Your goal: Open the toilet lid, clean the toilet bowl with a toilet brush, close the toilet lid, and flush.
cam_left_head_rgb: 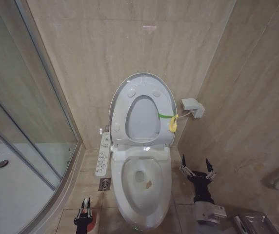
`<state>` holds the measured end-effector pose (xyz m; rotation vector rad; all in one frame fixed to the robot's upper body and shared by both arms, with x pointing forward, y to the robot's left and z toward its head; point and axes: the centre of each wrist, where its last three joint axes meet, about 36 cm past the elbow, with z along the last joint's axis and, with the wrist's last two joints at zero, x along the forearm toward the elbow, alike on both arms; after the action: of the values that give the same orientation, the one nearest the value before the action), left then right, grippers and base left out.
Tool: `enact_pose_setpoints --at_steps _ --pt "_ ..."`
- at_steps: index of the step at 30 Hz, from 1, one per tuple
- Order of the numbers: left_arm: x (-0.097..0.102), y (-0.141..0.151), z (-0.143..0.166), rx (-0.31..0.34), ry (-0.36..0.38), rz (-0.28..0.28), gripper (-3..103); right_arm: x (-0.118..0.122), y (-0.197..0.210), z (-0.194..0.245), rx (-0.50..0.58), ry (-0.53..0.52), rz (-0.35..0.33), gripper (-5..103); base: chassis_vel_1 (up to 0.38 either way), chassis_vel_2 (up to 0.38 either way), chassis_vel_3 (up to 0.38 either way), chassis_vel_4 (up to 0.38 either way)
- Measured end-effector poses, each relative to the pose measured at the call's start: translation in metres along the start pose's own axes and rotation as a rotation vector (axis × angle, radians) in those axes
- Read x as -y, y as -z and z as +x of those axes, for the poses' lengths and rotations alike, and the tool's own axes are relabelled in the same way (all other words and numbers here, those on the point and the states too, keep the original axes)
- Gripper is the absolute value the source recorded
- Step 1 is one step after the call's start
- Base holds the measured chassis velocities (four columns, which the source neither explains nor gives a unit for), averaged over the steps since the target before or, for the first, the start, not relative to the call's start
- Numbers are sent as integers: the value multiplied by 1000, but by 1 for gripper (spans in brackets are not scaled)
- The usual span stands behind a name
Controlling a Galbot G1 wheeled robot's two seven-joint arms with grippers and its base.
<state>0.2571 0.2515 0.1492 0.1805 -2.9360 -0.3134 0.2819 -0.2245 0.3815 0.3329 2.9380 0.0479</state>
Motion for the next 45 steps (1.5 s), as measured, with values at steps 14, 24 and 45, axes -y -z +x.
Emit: enact_pose_setpoints --at_steps 14,24,45 --pt "9 25 1 101 -3 26 20 0 0 0 0 0 0 100 0 0 0 0" --pt "3 58 17 205 -20 48 20 0 0 0 0 0 0 100 0 0 0 0" --pt "-3 198 73 410 -53 132 20 0 0 0 0 0 0 100 0 0 0 0"
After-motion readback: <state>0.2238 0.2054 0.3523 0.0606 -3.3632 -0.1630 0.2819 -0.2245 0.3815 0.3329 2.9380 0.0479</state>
